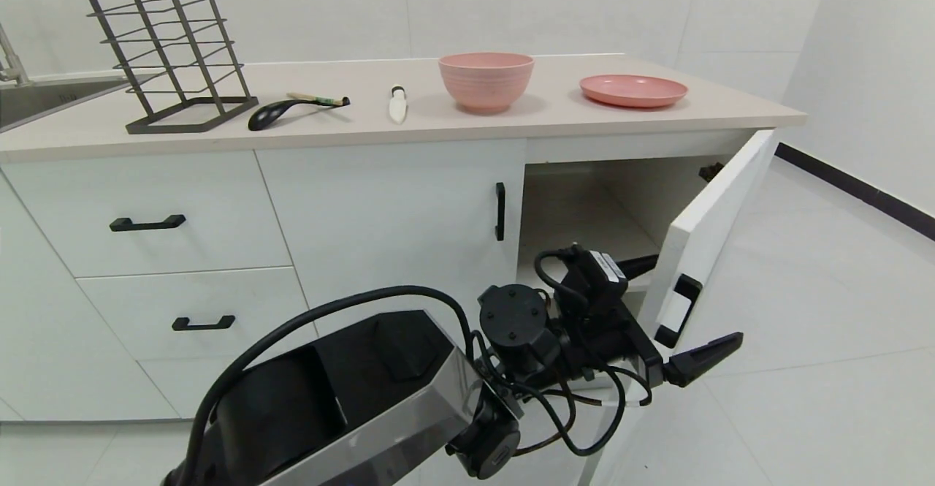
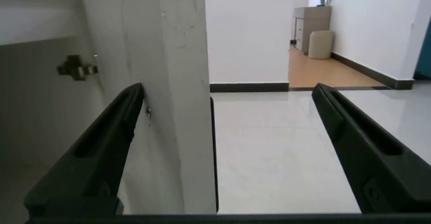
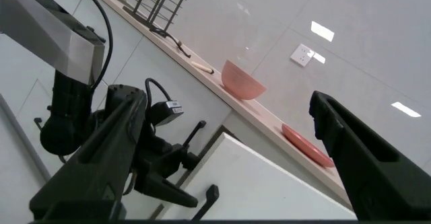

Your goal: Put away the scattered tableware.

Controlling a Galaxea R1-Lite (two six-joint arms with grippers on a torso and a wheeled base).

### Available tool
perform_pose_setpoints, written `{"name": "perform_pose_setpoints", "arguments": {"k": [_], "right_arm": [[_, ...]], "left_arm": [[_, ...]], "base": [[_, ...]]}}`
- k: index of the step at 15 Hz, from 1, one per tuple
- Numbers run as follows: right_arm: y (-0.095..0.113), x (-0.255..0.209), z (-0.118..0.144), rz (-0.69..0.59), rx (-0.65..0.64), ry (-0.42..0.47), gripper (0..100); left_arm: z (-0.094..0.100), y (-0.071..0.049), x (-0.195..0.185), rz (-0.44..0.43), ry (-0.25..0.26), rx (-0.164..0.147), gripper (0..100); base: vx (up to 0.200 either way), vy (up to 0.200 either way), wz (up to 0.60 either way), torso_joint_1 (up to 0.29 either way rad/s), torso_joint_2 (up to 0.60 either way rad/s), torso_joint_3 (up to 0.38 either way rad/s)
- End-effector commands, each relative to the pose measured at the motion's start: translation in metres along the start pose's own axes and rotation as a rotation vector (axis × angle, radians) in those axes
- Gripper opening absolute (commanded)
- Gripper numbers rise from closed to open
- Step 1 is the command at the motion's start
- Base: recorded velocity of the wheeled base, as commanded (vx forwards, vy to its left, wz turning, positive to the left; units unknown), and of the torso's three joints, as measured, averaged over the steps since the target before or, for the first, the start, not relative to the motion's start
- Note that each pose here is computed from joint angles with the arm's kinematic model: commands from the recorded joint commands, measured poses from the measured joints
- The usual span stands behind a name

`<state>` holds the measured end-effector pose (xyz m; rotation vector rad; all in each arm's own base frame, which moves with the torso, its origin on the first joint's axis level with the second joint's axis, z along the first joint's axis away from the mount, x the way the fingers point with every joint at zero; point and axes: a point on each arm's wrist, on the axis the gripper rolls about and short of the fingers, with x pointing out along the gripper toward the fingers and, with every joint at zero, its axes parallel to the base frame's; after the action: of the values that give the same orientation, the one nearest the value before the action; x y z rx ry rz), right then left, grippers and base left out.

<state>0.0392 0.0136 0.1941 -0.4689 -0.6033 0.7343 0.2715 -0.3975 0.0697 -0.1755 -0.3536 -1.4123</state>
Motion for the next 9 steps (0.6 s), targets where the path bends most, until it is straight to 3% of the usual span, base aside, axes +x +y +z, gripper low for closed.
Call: {"name": "perform_pose_setpoints", "arguments": {"k": [1, 5, 9], "right_arm": [[0.000, 0.000, 0.001, 0.000, -0.006, -0.004, 100], [-0.001, 0.000, 0.002, -0.002, -0.012, -0.006, 100], [-0.003, 0.002, 0.005, -0.005, -0.025, -0.015, 100]], "left_arm": [[-0.001, -0.011, 0.007, -0.023, 0.002, -0.012, 100], [0.001, -0.027, 0.037, -0.074, 0.007, -0.035, 100], [-0.005, -0.058, 0.067, -0.146, 0.005, -0.063, 100]], "base": [[0.000, 0.000, 0.00, 0.000, 0.00, 0.000], [0.000, 0.000, 0.00, 0.000, 0.00, 0.000], [0.000, 0.000, 0.00, 0.000, 0.00, 0.000]]}}
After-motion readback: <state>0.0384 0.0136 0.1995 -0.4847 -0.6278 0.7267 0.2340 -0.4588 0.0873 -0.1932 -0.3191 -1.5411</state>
